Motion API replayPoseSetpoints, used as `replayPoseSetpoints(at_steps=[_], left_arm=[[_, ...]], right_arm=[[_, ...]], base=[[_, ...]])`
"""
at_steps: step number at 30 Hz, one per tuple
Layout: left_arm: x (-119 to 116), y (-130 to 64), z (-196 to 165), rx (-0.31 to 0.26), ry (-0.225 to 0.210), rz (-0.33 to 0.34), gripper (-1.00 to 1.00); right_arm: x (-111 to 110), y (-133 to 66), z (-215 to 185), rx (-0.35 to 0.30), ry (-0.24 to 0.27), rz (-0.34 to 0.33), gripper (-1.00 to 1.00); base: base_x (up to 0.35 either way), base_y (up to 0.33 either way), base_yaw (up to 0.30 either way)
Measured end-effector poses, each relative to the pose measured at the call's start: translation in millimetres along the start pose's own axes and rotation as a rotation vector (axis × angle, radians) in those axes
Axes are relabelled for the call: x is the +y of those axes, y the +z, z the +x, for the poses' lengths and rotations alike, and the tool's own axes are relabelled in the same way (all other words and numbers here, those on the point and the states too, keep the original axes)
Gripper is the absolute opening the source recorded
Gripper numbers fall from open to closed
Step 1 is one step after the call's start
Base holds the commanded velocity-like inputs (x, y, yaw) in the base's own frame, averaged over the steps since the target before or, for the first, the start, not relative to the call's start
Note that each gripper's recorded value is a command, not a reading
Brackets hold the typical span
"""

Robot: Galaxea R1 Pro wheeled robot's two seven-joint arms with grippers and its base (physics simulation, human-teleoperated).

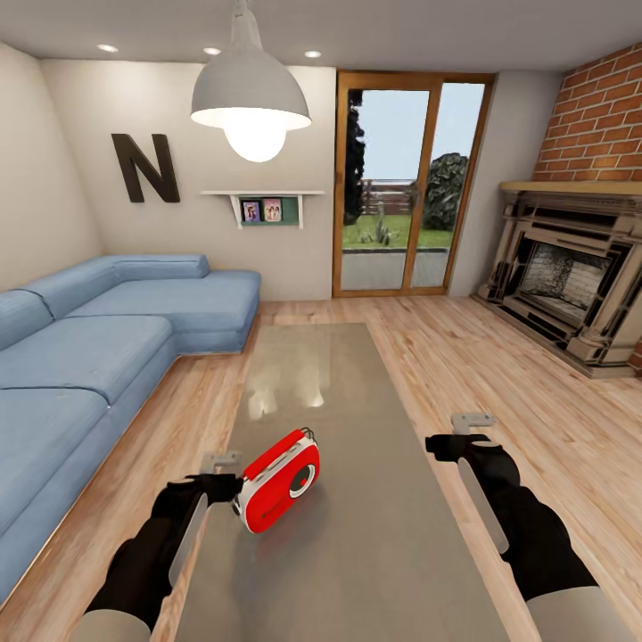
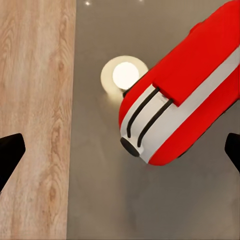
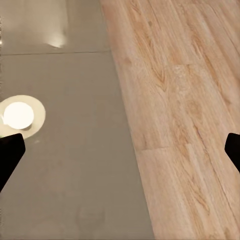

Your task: Turn on the radio receiver that's on the table in the living room.

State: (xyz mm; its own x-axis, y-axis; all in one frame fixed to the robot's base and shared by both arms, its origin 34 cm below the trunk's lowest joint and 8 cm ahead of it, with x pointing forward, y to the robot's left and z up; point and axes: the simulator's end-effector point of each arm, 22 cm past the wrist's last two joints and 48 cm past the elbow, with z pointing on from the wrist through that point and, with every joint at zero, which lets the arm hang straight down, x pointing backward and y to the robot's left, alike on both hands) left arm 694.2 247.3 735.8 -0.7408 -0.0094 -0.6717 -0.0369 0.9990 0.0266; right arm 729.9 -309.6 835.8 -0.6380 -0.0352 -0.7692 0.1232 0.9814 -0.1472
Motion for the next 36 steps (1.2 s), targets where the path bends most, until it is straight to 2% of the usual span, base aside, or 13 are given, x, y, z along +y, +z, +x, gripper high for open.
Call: replayPoseSetpoints(at_steps=[4,5,11,14,16,17,20,30,34,36], left_arm=[[0.1,-5.1,-11.7,-0.027,-0.001,0.000,1.00],[-2.2,-10.8,-23.3,-0.054,-0.003,0.005,1.00],[-22.9,-23.3,-44.5,-0.106,0.001,0.037,1.00],[-38.5,-36.0,-60.3,-0.138,0.018,0.060,1.00],[-44.2,-40.8,-62.6,-0.133,0.026,0.067,1.00],[-52.9,-50.0,-59.7,-0.089,0.041,0.079,1.00],[-54.2,-54.2,-61.5,-0.081,0.046,0.079,1.00],[-56.2,-64.0,-110.3,-0.138,0.048,0.079,1.00],[-56.1,-61.0,-129.1,-0.145,0.053,0.074,1.00],[-52.6,-52.6,-145.6,-0.129,0.060,0.060,1.00]], right_arm=[[1.2,-0.1,0.0,0.000,0.000,-0.002,1.00],[2.1,-0.3,0.0,0.000,-0.001,-0.003,1.00],[2.8,-0.3,0.1,0.000,-0.002,-0.004,1.00],[3.3,-0.4,0.1,0.000,-0.002,-0.005,1.00],[3.3,-0.5,0.1,0.001,-0.002,-0.006,1.00],[3.4,-0.6,1.6,0.008,-0.004,-0.006,1.00],[3.1,-0.6,3.9,0.019,-0.006,-0.006,1.00],[3.3,-0.7,7.2,0.034,-0.010,-0.006,1.00],[3.1,-0.7,7.3,0.034,-0.010,-0.005,1.00],[2.9,-0.7,7.3,0.034,-0.010,-0.005,1.00]], base=[[0.000,0.000,0.000],[0.000,0.000,0.000],[0.000,0.000,0.000],[0.000,0.000,0.000],[0.000,0.000,0.000],[0.000,0.000,0.000],[0.000,0.000,0.000],[0.000,0.000,0.000],[0.000,0.000,0.000],[0.000,0.000,0.000]])
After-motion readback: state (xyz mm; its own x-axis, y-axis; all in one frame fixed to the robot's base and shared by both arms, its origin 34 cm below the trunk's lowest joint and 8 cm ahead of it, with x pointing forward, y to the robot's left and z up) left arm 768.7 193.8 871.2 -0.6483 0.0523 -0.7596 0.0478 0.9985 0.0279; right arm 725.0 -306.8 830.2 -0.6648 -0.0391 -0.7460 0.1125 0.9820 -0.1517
